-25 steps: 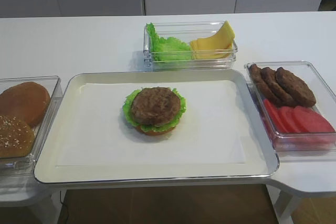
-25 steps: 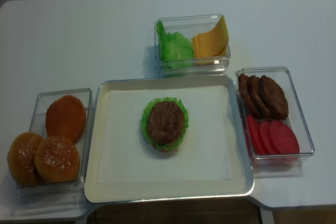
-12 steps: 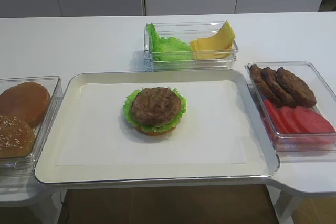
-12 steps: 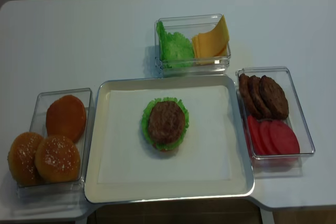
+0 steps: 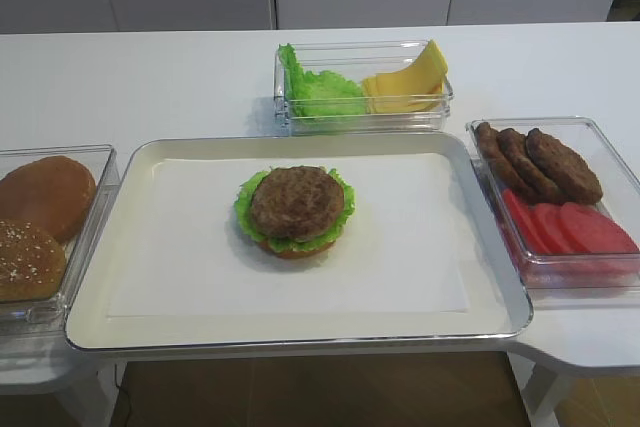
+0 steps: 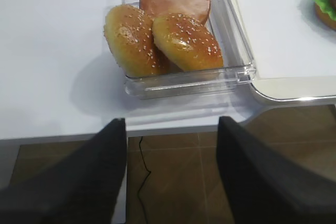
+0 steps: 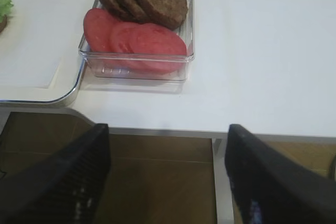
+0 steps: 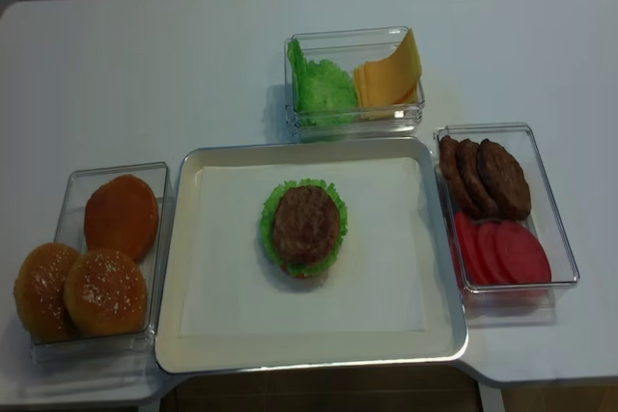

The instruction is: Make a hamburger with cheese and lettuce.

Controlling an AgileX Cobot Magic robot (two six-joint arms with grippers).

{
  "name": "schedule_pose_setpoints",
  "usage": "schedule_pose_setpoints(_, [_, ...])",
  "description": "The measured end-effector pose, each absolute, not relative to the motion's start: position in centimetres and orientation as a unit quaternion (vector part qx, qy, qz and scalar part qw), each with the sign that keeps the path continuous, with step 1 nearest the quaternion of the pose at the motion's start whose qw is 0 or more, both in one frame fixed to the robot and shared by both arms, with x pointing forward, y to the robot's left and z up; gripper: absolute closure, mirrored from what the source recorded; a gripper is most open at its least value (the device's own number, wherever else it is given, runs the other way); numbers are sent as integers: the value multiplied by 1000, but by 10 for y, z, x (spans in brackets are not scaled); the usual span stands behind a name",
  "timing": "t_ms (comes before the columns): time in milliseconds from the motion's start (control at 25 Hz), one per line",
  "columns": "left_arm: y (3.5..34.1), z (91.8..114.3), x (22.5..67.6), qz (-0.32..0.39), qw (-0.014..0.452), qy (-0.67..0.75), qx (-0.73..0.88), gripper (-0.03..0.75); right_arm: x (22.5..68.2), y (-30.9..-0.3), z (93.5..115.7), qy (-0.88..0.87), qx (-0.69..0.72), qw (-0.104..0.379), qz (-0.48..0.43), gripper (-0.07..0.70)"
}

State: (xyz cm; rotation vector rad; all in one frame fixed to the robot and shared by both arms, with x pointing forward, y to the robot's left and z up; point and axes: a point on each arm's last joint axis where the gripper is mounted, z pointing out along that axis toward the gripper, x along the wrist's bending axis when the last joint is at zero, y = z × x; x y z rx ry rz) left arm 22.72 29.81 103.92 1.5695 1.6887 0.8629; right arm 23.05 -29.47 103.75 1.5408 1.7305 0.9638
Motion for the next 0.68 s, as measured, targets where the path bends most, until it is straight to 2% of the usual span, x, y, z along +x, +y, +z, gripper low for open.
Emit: schedule_pose_setpoints(680, [298, 1039, 227, 330, 333, 647, 601, 312, 230, -295, 1038, 656, 583, 311, 365, 98])
